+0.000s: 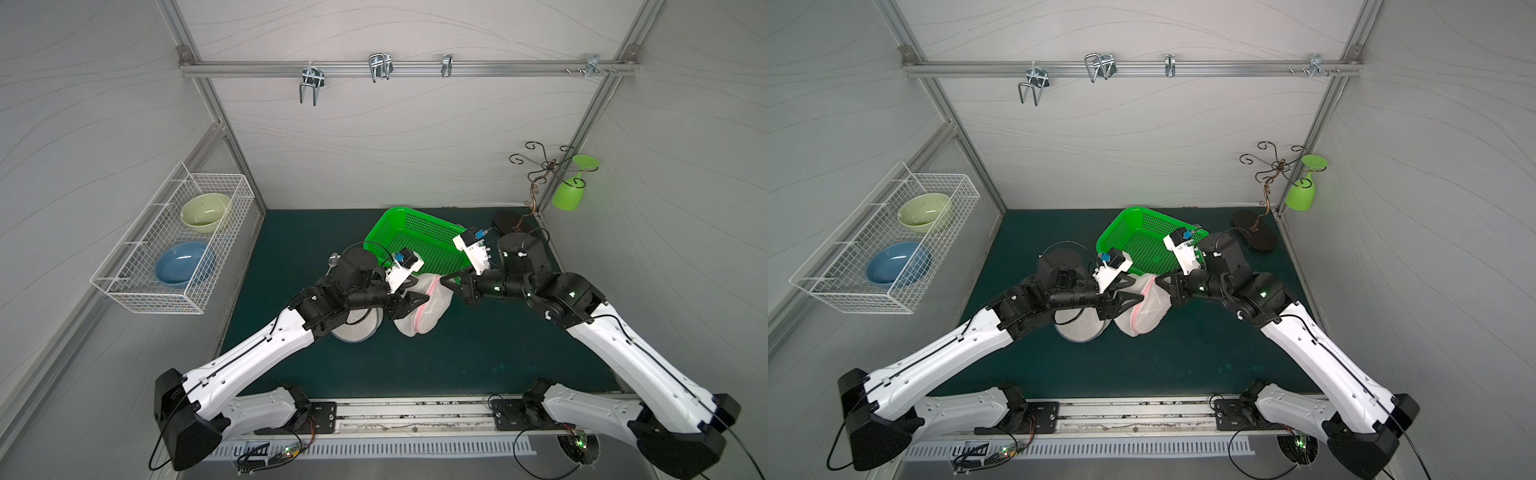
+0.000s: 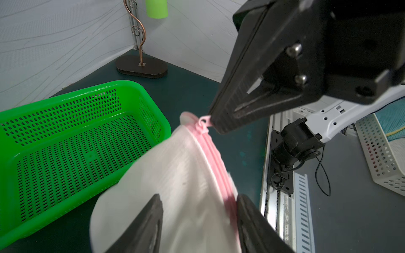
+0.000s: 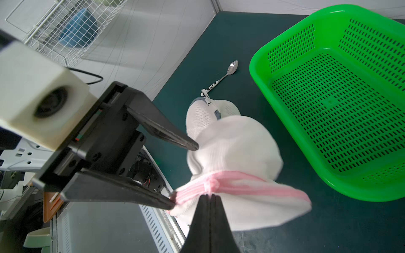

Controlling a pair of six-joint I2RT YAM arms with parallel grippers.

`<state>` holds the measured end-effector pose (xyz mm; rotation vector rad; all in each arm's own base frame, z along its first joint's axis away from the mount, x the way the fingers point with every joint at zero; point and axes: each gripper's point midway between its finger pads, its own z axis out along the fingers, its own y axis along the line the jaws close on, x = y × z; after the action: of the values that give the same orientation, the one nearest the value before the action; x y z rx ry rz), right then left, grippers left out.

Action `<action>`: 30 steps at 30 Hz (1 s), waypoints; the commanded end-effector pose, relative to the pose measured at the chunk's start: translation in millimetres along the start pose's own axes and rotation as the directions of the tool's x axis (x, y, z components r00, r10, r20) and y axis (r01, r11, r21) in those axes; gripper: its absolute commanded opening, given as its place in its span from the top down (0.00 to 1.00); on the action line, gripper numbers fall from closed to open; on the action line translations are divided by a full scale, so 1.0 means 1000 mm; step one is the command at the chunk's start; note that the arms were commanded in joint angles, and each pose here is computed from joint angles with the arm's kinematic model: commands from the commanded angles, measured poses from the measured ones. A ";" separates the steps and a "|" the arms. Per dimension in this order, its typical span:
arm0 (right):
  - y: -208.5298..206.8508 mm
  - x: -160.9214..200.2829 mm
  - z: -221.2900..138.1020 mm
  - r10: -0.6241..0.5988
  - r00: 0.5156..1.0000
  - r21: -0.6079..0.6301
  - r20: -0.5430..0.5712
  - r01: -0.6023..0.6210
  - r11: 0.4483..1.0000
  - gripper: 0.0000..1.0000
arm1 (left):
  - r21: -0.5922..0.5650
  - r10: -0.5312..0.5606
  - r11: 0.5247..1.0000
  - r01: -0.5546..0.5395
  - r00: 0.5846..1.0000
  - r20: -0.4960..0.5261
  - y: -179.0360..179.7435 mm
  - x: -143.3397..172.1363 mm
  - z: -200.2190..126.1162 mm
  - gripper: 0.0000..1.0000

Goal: Turn the laundry bag inside out
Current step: Zip the zipper on the laundry bag.

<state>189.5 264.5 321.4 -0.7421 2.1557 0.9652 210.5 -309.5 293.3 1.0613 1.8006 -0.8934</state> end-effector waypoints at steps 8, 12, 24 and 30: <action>0.008 -0.017 0.005 0.045 0.997 0.045 0.068 -0.048 0.998 1.00 | 0.061 -0.012 0.998 0.007 0.996 0.090 -0.014 -0.031 -0.006 0.43; 0.006 -0.023 0.004 0.070 0.992 0.072 0.100 -0.078 0.994 1.00 | 0.064 -0.026 0.998 0.021 0.996 0.089 -0.014 -0.028 -0.005 0.41; 0.015 -0.032 0.003 0.078 0.987 0.053 0.138 -0.086 0.995 1.00 | 0.041 -0.032 0.999 0.028 0.995 0.095 -0.010 -0.029 -0.002 0.42; 0.024 -0.033 -0.001 0.063 0.986 0.005 0.151 -0.065 0.998 1.00 | -0.012 -0.014 1.000 0.015 0.997 0.080 -0.002 -0.026 -0.002 0.57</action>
<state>197.1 281.3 328.4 -0.5731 2.1571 0.9404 209.4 -314.9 299.6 1.0094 1.8107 -0.9501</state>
